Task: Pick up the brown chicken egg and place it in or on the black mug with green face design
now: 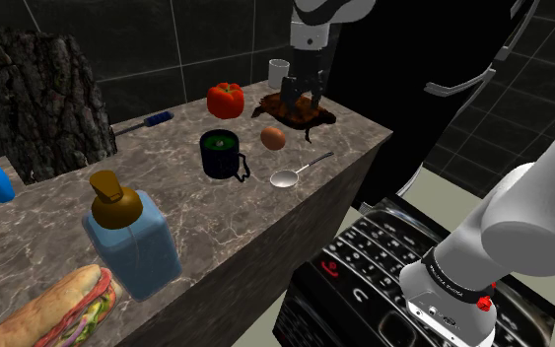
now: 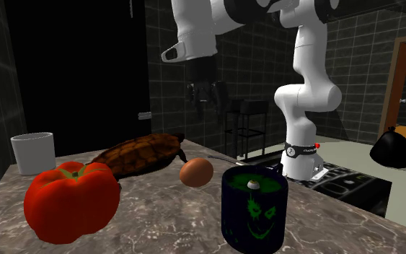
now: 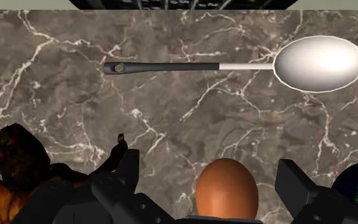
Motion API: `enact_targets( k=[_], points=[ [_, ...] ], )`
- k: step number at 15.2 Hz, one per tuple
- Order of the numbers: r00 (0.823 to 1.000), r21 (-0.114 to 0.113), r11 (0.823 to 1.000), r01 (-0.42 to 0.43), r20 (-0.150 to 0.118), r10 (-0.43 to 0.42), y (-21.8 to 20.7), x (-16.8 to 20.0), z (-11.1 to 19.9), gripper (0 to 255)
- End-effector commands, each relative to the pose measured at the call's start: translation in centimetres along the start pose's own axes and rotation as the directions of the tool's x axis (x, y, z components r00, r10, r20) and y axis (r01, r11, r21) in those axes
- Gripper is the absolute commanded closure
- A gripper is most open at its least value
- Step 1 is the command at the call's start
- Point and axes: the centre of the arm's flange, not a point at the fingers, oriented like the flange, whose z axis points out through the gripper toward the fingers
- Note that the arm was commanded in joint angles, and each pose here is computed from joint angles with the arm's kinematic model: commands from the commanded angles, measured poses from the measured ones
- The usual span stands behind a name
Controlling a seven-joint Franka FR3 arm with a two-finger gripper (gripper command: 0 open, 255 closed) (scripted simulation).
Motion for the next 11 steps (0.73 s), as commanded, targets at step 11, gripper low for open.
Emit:
enact_targets(
  k=[11],
  points=[
    [0.999,0.027,1.0,0.011,0.05,-0.012,-3.2,9.8,7.5,0]
  ],
)
